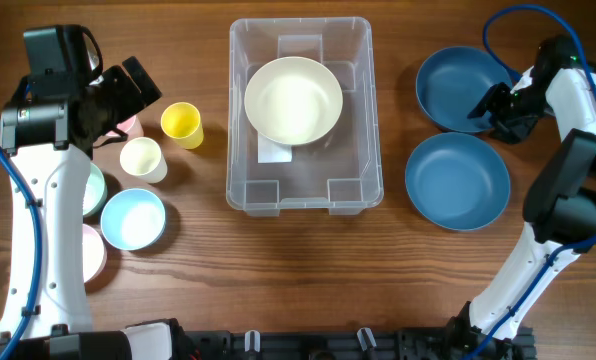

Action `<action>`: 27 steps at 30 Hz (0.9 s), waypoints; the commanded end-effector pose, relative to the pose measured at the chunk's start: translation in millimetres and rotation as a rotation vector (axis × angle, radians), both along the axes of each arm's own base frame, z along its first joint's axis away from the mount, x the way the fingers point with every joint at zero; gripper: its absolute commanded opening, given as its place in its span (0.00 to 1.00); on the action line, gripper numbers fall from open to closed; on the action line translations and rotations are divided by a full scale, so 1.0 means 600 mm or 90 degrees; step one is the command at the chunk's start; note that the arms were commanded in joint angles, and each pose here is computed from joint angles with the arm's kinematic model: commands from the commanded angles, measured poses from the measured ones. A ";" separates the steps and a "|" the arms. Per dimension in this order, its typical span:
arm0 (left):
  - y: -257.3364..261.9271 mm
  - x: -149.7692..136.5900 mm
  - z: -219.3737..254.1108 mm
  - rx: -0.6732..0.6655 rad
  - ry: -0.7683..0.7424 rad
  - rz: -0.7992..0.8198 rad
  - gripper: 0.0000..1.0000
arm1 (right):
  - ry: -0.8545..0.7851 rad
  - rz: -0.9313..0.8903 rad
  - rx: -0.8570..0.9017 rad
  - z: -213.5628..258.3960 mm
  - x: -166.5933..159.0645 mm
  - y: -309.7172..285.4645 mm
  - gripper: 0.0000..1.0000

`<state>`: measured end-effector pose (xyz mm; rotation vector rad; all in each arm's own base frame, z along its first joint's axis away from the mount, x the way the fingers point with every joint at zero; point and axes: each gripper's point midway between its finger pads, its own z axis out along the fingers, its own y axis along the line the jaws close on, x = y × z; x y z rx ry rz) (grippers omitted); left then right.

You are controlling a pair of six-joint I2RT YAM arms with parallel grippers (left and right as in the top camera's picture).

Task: Pack container
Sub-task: 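Grasp the upper blue bowl and place it into the cream bowl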

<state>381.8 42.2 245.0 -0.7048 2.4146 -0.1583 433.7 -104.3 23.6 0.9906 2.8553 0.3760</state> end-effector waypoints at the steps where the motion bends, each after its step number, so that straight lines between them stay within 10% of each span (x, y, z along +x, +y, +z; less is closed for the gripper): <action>1: 0.002 0.001 0.021 0.002 -0.021 0.009 1.00 | 0.014 -0.058 -0.003 -0.004 0.001 -0.004 0.23; 17: 0.002 0.002 0.022 0.003 -0.024 0.009 1.00 | -0.008 -0.071 0.007 0.011 0.012 -0.001 0.04; 27: 0.002 0.002 0.022 0.002 -0.024 0.009 1.00 | -0.264 -0.042 -0.045 0.295 0.042 0.022 0.04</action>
